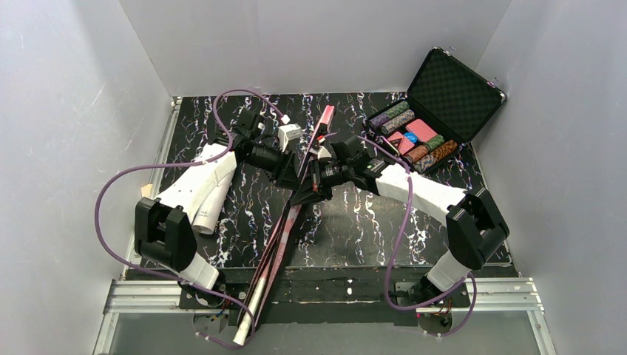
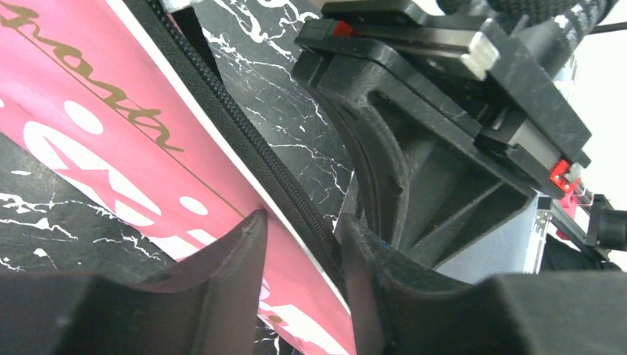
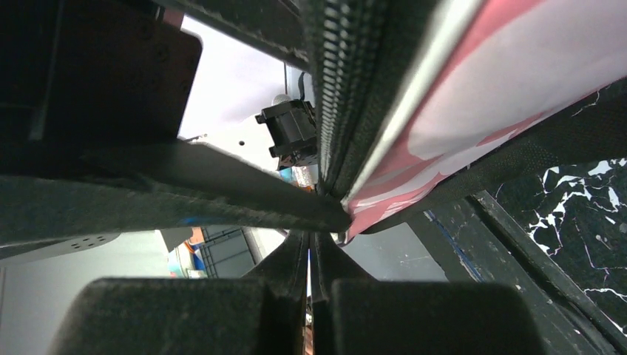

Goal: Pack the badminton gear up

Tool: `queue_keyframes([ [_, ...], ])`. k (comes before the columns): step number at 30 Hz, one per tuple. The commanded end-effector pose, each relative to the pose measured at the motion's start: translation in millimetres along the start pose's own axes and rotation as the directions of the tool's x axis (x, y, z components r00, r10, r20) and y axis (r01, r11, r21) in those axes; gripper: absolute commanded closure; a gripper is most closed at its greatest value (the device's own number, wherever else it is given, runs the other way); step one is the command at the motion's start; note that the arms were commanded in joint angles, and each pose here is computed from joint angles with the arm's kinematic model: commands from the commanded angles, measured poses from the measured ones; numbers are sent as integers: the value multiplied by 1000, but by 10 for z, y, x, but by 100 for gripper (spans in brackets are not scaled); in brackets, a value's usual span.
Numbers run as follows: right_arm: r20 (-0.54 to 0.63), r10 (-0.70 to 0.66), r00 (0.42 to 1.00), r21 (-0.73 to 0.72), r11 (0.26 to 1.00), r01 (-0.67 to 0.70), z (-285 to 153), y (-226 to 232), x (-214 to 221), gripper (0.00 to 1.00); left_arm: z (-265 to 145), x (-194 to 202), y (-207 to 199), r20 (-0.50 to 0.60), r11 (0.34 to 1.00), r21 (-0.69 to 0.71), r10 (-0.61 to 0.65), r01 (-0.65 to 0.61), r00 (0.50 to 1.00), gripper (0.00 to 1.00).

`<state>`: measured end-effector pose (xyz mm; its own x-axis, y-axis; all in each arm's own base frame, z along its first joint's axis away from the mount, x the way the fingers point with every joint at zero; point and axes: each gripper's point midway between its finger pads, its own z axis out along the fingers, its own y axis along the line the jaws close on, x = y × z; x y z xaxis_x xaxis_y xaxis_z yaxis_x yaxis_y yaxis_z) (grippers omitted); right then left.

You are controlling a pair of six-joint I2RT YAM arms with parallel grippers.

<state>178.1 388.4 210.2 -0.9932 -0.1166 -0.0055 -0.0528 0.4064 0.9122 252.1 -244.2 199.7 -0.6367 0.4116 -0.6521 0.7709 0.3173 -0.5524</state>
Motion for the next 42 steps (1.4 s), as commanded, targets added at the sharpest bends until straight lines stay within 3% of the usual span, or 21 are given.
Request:
queue_keyframes([
  [1, 30, -79, 996, -80, 993, 81, -95, 371, -98, 99, 3, 40, -80, -25, 998, -10, 56, -56, 998, 68],
  [5, 31, -78, 996, -80, 994, 80, -94, 386, -108, 99, -30, -81, -106, -8, 998, -20, 64, -64, 998, 98],
  [6, 34, -80, 996, -81, 993, 83, -99, 398, -112, 99, -41, -114, -115, -3, 998, -22, 64, -64, 998, 100],
  [11, 55, -77, 995, -80, 993, 82, -103, 437, -154, 99, -89, -321, -146, 50, 997, -42, 68, -65, 996, 100],
  [17, 45, -80, 996, -50, 995, 83, -109, 367, -37, 99, -207, -1010, -85, 253, 989, -132, 92, -59, 963, 100],
  [21, -31, -104, 994, 17, 994, 105, -112, 250, 196, 99, -435, -1543, 193, 392, 951, -308, 154, -28, 907, 100],
  [24, -79, -120, 990, 61, 990, 125, -205, 179, 353, 99, -628, -1677, 406, 423, 920, -392, 168, 12, 891, 100],
  [34, -173, -108, 979, 179, 974, 139, -412, -198, 723, 99, -1066, -1500, 906, 448, 820, -557, 162, 133, 879, 100],
  [39, -169, -130, 977, 258, 951, 171, -493, -373, 753, 99, -1008, -1241, 1041, 393, 807, -575, 128, 135, 910, 100],
  [42, -154, -158, 975, 289, 937, 197, -534, -387, 711, 99, -905, -1080, 1045, 350, 826, -552, 107, 113, 931, 79],
])
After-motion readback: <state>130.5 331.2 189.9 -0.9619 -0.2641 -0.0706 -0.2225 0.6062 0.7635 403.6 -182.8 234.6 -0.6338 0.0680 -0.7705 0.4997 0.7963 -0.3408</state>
